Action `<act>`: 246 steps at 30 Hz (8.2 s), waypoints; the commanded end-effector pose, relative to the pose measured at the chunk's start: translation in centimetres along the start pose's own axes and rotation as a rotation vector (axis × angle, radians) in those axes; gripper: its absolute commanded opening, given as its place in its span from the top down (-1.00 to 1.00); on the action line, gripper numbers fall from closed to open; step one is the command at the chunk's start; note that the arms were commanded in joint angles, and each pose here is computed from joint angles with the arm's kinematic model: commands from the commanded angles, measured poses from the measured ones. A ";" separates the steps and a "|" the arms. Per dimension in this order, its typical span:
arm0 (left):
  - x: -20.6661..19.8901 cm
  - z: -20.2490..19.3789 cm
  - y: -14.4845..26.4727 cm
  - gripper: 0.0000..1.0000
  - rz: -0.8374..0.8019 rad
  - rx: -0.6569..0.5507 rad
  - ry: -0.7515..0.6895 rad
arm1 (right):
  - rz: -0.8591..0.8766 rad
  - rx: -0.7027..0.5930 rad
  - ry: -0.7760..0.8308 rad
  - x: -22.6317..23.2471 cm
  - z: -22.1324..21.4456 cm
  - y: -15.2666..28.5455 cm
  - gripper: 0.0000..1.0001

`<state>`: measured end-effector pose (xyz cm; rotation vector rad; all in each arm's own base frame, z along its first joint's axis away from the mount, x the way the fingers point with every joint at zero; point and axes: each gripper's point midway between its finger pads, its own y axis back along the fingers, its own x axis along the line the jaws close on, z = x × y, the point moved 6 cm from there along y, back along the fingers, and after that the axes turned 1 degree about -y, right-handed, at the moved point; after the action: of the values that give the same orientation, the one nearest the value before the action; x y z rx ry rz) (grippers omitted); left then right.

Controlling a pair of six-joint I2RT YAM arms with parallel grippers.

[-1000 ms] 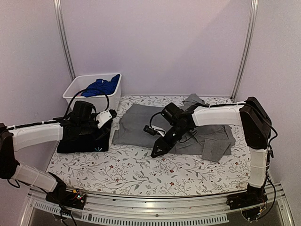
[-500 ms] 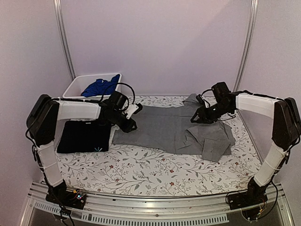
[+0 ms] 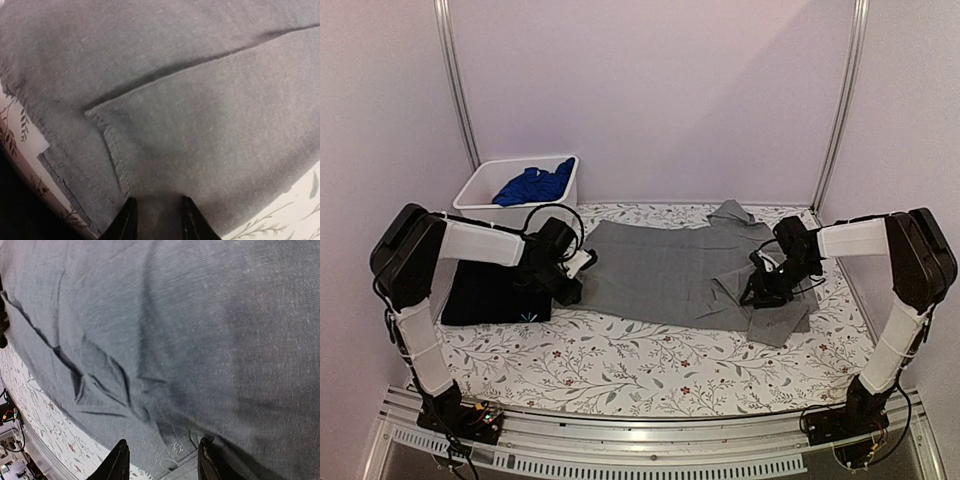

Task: Fold and stack the mixed laundry pile
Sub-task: Smooth out the 1/3-folded T-shirt at the center of the board, then adjust the 1/3-folded T-shirt at the center of the board, then move the 1/3-folded T-shirt to the center of the board.

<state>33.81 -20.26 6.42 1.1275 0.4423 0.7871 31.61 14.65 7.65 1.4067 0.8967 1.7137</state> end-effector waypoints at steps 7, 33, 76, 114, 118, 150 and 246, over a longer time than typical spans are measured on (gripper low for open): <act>-0.5 5.2 8.4 -0.36 0.023 -0.335 -0.037 | 0.014 -0.175 0.020 4.1 -0.6 9.6 -0.25; -1.3 9.5 16.8 -0.99 -0.046 -0.689 -0.097 | -0.258 0.156 0.388 -0.5 -1.5 1.7 -0.25; 1.6 10.6 18.6 -0.99 0.057 -0.741 0.102 | -0.027 -0.674 0.534 12.7 15.2 18.3 1.00; 4.3 8.1 14.2 -0.99 0.032 -0.592 0.443 | 0.029 -0.814 0.394 24.8 11.7 6.0 1.00; 4.4 7.5 13.9 -0.99 0.015 -0.581 0.452 | 0.159 -0.692 0.522 27.8 9.3 3.7 0.83; -5.7 5.3 3.4 -0.27 -0.713 -0.247 0.707 | -0.032 -0.216 0.243 5.8 4.9 5.8 -0.22; 2.5 7.5 -3.1 -0.99 -0.098 -0.027 0.328 | -0.100 0.040 0.145 1.6 5.7 -4.4 0.00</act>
<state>43.16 -22.71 8.38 0.8045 0.7927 0.8894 39.00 19.36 7.59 1.2400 0.9624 1.7933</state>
